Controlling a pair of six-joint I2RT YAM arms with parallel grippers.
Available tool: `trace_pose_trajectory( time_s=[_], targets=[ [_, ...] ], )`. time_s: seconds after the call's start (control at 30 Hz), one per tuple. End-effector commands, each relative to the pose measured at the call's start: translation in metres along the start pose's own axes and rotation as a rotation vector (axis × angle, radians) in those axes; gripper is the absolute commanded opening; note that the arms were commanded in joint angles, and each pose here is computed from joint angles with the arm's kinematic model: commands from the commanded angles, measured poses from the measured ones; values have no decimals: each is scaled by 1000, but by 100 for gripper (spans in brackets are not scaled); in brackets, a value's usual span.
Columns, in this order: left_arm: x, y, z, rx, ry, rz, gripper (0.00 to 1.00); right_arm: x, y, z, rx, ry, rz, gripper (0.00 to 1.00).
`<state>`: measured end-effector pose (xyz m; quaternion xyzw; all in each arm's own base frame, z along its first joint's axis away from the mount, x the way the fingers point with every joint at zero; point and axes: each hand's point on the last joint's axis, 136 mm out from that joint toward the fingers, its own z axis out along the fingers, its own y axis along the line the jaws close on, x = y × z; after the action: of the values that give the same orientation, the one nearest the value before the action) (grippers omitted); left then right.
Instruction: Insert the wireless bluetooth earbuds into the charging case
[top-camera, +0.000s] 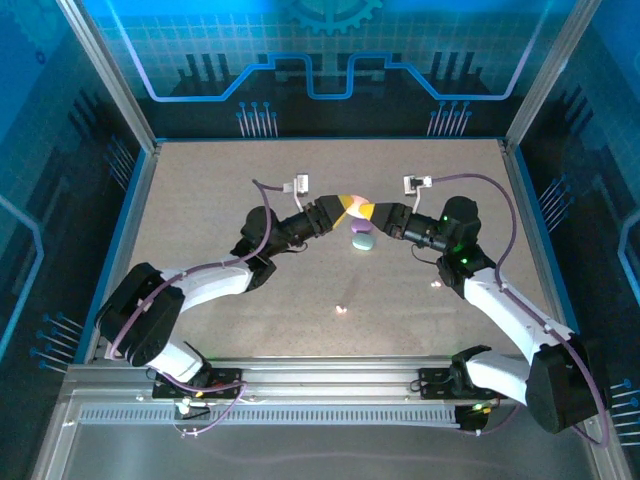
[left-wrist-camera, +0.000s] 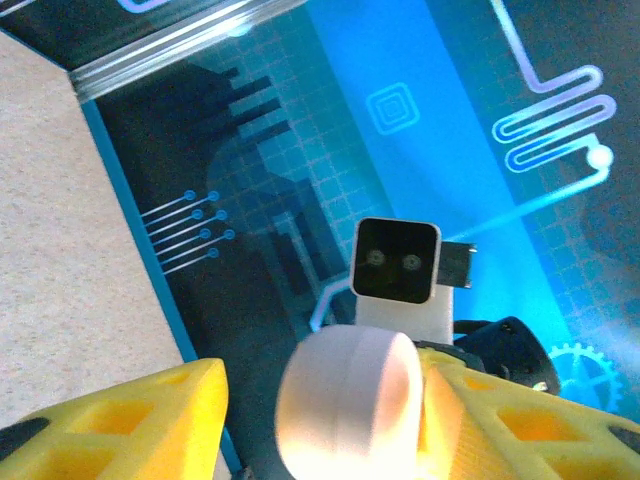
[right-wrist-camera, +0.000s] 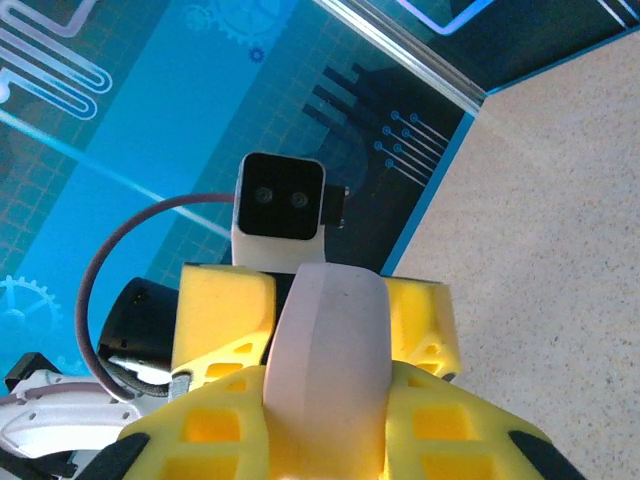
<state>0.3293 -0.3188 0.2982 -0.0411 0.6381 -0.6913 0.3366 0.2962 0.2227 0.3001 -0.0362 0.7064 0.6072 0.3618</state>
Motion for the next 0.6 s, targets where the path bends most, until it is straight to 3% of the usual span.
trace_pose_trajectory(
  time_s=[0.0,0.57],
  targets=[
    [-4,-40,6,126,23,34,52,-14,11,-3,-36,-68,-38,16],
    [-3,-62,3,173,26,143,29,2,6,4,-35,4,-13,22]
  ],
)
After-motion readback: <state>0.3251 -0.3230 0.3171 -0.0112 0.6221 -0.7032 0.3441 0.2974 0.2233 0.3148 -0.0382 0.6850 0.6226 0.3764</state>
